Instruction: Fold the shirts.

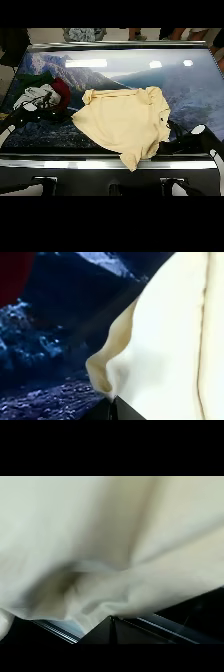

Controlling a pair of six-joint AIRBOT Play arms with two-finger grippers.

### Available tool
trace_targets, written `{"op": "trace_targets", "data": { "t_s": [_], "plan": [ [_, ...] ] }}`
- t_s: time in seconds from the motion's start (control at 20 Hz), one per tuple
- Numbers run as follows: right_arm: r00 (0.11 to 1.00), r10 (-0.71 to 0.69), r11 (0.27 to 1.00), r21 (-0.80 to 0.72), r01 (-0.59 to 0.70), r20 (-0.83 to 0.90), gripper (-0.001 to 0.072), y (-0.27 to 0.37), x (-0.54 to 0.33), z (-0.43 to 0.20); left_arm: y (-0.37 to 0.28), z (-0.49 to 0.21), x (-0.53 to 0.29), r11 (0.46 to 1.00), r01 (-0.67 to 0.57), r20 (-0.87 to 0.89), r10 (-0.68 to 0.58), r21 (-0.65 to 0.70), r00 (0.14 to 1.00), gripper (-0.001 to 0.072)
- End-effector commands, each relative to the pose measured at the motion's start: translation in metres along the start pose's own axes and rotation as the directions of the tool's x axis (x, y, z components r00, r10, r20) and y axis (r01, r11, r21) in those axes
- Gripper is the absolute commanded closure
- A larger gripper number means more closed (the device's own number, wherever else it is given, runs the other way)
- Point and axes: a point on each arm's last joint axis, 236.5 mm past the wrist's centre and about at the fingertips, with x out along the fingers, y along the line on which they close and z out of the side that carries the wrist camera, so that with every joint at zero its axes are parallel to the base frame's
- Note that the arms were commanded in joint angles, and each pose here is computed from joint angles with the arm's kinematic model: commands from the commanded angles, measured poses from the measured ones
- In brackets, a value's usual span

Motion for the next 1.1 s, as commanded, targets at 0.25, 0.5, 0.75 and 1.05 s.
{"op": "trace_targets", "data": {
  "t_s": [0.25, 0.5, 0.75, 1.05],
  "plan": [
    [0.737, -0.195, 0.85, -0.264, 0.456, 0.647, 0.0678, 0.077, -0.242, 0.108, -0.131, 0.095, -0.194, 0.949, 0.0, 0.488, -0.162, 0.315, 0.857, 0.0681],
    [0.747, -0.271, 0.851, -0.211, 0.48, 0.606, 0.0669, 0.085, -0.268, 0.076, -0.155, 0.092, -0.235, 0.932, -0.019, 0.543, -0.194, 0.362, 0.817, 0.068],
    [0.958, -0.065, 0.982, -0.152, 0.111, 0.279, 0.0141, 0.055, -0.102, 0.027, -0.107, 0.074, -0.171, 0.962, -0.022, 0.43, -0.101, 0.271, 0.897, 0.0679],
    [0.964, 0.158, 0.979, 0.092, -0.181, 0.214, 0.0142, 0.075, 0.051, -0.022, -0.081, 0.051, -0.136, 0.975, -0.017, 0.352, -0.063, 0.222, 0.934, 0.0679]
  ]
}}
